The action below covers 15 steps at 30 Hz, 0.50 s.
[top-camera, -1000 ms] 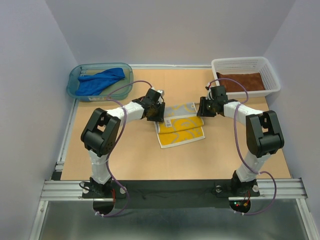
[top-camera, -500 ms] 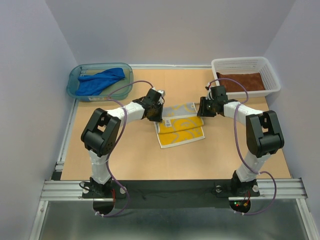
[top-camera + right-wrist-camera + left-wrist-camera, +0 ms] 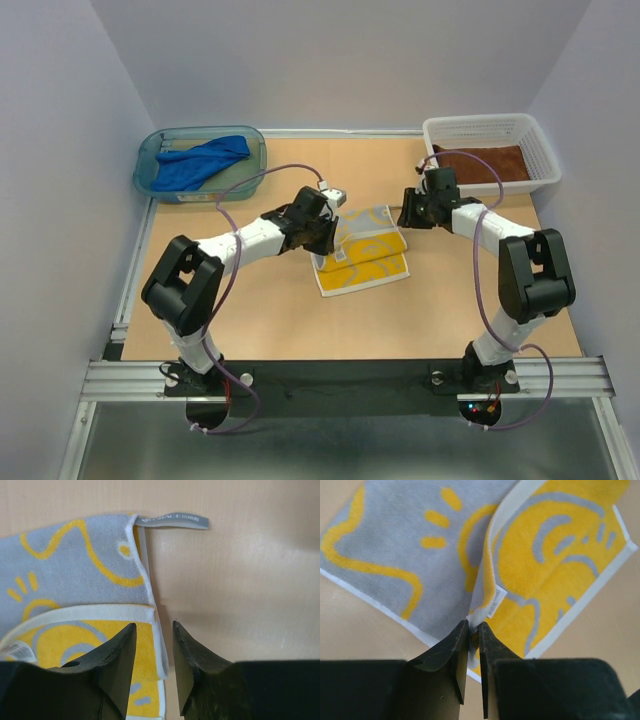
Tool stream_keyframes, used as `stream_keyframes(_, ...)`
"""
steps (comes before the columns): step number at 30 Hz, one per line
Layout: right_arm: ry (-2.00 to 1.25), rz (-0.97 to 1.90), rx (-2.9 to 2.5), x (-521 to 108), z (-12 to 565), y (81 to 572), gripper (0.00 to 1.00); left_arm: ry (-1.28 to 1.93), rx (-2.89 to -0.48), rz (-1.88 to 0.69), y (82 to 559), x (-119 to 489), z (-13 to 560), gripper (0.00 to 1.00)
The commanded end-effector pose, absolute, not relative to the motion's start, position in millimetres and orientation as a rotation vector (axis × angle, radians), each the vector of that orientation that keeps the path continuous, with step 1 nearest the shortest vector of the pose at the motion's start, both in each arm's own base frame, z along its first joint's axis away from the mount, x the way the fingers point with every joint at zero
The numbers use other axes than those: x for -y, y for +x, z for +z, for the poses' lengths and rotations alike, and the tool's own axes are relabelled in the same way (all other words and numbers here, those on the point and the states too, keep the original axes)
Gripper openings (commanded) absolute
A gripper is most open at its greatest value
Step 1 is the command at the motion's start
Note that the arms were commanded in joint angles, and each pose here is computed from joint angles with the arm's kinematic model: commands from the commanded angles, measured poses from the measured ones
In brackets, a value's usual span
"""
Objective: Fold and stack the towels
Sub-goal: Fold the towel
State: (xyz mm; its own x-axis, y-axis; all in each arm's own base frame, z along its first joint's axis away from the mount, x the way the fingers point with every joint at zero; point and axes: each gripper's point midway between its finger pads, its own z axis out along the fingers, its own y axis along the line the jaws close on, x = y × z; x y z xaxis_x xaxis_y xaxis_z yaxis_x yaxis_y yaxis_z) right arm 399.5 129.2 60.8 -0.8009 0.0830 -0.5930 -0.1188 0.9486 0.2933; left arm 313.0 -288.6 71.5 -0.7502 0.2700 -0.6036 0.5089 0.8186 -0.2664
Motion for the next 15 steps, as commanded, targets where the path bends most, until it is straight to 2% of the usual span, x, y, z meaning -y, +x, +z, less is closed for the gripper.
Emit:
stream_keyframes(1,0.031,0.372,-2.323,-118.3,106.4,413.7,0.41,0.765,-2.344,-0.65,288.1,299.5,84.4,0.22)
stream_keyframes(15,0.075,0.352,-2.264,-108.6,128.1,395.0,0.43,1.008,-2.434,-0.694,225.0,290.5,52.4,0.2)
